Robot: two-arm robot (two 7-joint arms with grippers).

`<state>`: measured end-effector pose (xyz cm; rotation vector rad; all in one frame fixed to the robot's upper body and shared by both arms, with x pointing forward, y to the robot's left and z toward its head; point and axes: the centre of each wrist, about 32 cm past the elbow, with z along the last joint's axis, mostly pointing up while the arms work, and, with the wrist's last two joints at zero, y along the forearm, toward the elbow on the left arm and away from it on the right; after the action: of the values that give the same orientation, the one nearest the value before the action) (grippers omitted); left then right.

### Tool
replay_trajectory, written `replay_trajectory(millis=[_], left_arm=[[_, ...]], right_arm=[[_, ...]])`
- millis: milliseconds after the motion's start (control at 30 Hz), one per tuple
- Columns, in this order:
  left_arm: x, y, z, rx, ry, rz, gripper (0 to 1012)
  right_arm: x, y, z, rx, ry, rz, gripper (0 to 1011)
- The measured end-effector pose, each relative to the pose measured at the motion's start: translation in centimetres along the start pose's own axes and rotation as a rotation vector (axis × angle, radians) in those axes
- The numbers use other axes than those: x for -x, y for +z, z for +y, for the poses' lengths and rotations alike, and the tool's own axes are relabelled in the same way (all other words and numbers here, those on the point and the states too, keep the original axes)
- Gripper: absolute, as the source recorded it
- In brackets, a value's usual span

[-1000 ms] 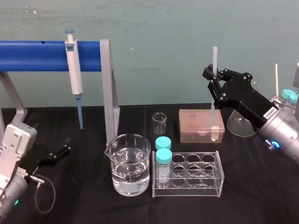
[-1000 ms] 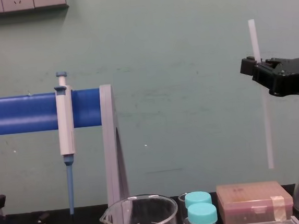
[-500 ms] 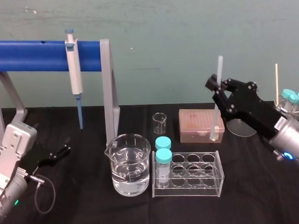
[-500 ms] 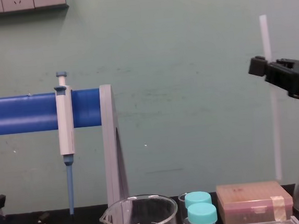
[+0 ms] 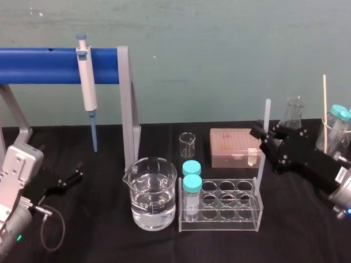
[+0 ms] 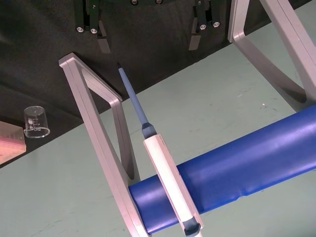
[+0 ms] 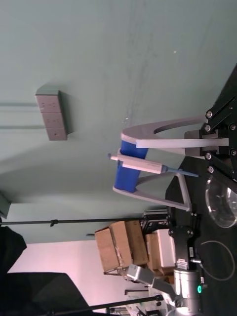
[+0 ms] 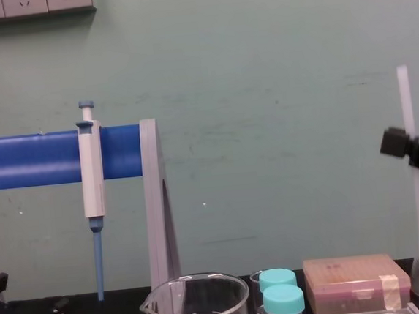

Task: Pick up the stirring rod with one hand, then place it down.

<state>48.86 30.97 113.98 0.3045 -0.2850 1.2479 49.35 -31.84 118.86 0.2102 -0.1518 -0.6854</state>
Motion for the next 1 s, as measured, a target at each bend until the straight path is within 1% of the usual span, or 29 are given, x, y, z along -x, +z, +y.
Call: replay_trajectory(millis=[167, 467, 633, 1000], left_arm=[[0.0, 0.0, 0.0, 0.0, 0.0, 0.0, 1000], [0.0, 0.0, 0.0, 0.0, 0.0, 0.0, 1000], [0.0, 0.0, 0.0, 0.0, 0.0, 0.0, 1000], [0.0, 0.0, 0.0, 0.0, 0.0, 0.0, 1000]], right_arm=[[-0.09, -1.0, 0.1, -0.003, -0.001, 0.007, 71], [-0.38, -2.8, 0.6, 0.002, 0.017, -0.02, 72], [-0.54, -3.8, 0.9, -0.003, 0.02, -0.026, 72], [-0.72, -5.3, 1.1, 0.001, 0.013, -0.023, 72]])
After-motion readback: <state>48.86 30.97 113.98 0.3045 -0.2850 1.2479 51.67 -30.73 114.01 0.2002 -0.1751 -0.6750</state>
